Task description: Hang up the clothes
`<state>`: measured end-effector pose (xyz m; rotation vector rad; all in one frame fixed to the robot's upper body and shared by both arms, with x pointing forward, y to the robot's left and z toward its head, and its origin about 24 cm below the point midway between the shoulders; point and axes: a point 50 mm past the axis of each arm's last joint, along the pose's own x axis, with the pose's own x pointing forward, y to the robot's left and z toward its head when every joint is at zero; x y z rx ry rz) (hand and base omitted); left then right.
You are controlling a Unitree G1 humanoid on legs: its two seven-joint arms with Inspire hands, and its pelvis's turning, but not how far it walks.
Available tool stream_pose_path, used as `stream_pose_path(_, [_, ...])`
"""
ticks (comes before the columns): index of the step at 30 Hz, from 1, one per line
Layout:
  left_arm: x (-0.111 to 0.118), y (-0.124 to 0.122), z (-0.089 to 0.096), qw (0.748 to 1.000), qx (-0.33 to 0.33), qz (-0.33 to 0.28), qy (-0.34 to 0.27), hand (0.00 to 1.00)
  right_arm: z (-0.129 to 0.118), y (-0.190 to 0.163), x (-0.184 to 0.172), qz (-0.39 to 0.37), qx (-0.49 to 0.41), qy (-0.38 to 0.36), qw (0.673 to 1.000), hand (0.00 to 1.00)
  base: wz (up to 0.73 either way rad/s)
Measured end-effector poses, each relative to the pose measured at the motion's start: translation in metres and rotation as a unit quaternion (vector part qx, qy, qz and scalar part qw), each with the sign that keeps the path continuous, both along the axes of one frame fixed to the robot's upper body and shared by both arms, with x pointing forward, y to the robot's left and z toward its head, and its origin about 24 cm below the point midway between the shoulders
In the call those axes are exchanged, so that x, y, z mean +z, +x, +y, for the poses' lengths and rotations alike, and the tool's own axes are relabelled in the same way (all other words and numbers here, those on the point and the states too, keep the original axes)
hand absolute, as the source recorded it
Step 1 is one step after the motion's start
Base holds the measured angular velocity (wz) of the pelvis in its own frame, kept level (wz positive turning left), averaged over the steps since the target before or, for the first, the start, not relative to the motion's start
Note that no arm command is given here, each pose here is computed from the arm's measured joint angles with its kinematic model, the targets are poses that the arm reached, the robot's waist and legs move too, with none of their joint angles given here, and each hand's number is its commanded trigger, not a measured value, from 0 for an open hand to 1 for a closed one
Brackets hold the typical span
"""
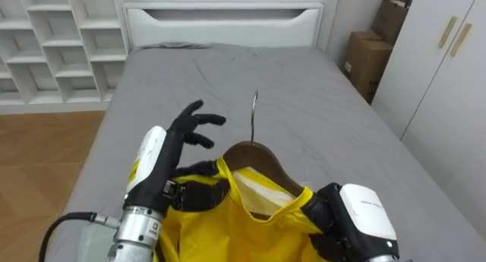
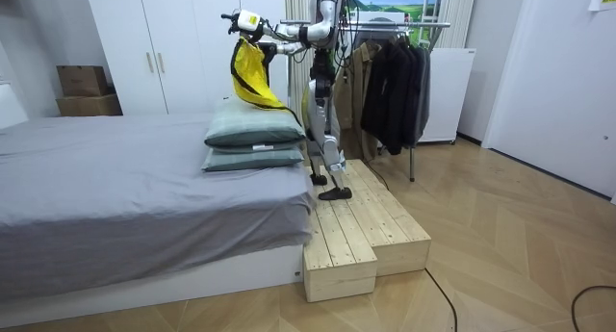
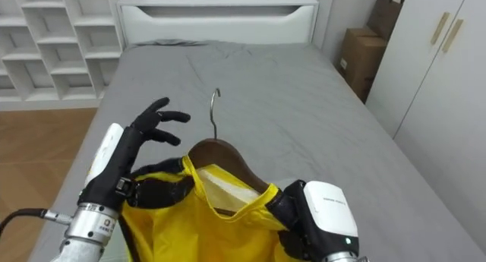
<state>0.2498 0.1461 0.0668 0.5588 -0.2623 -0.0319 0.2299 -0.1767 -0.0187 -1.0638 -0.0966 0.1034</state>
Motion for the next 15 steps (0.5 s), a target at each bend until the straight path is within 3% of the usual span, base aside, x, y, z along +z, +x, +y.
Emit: stream_pose_path(15, [0.005,0.002,0.012,1.0,0.024,-0.011,0.001,0.0,-0.04,0.019,0.031,-0.055,-0.073,-0.02,0.996,1.0,-0.01])
